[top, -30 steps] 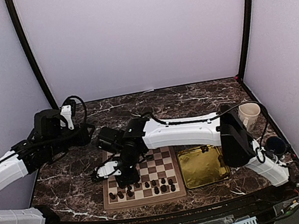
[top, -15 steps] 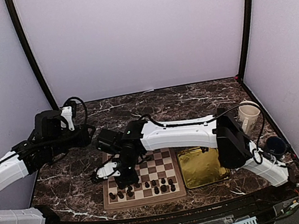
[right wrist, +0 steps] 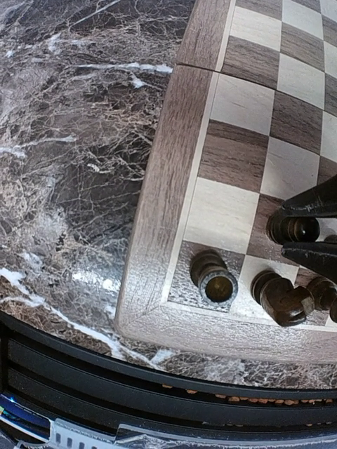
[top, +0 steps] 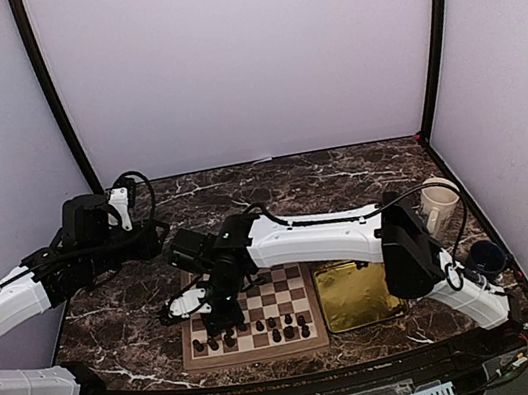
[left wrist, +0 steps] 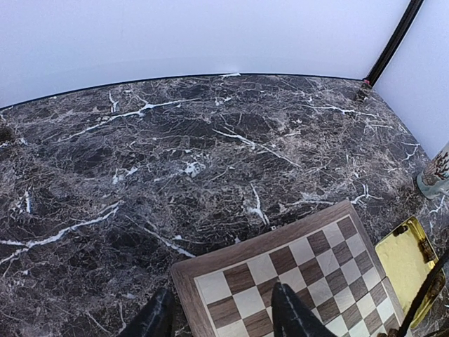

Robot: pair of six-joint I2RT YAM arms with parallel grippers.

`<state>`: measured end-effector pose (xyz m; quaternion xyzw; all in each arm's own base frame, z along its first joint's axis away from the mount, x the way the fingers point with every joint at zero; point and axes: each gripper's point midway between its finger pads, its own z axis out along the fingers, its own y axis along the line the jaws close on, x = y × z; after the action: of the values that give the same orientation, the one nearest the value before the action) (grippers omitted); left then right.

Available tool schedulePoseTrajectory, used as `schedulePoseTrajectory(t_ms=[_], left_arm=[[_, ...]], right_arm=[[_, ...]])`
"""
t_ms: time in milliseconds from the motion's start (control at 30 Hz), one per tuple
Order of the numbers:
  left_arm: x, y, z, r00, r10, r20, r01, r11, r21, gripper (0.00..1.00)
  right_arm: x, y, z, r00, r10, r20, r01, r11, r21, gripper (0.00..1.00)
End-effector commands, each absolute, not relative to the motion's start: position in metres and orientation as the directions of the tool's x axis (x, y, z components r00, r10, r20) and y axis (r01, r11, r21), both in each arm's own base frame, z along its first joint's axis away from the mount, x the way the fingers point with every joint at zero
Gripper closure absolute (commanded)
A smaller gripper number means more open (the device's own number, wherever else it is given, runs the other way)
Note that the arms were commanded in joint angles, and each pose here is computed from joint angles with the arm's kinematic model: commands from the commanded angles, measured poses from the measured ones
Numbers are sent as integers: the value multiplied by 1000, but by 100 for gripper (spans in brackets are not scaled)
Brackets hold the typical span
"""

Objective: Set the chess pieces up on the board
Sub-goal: Place the pawn at g7, then move the pawn to the storage box.

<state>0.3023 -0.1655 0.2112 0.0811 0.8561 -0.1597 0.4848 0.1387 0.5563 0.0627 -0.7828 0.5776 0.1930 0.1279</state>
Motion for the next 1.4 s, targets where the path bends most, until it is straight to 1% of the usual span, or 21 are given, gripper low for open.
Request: schedulePoseTrajectory(t_ms=[0,67,167,400,500,800,1000,1100,1200,1267,1367], left_arm=[[301,-164,203,-537,-14,-844,291,936,-200,51],[301,-165,203,-537,-13,-844,293,935,-201,51],[301,-165,202,-539,-13,-842,294,934,-202,51],[301,-166,201,-542,-11,-840,297,933,-204,51],[301,-166,200,-545,-10,-839,296,933,-204,51],[303,-170,194,-558,5,-830,307,930,-201,51],[303,-173,187,-580,18,-814,311,929,-200,51],[299,-180,173,-623,45,-781,335,918,-214,50],[294,-191,156,-681,93,-726,373,898,-235,52],[291,-201,150,-703,120,-701,408,875,-259,54],[289,-215,148,-713,139,-687,453,840,-300,55]], right_arm=[[125,558,56,279,-850,-447,-943,-332,42,88],[125,558,57,280,-850,-447,-944,-329,34,84],[130,560,58,283,-852,-442,-948,-318,7,82],[146,563,80,298,-840,-454,-952,-293,-83,75],[152,563,93,298,-832,-467,-953,-284,-102,73],[134,550,149,309,-759,-573,-932,-362,-23,68],[134,538,163,304,-754,-582,-931,-364,-14,68],[146,521,171,283,-762,-583,-943,-333,-22,68],[168,492,168,233,-794,-562,-963,-269,-20,68],[186,468,167,188,-815,-548,-977,-213,-19,68],[220,426,159,87,-845,-527,-996,-90,-20,68]])
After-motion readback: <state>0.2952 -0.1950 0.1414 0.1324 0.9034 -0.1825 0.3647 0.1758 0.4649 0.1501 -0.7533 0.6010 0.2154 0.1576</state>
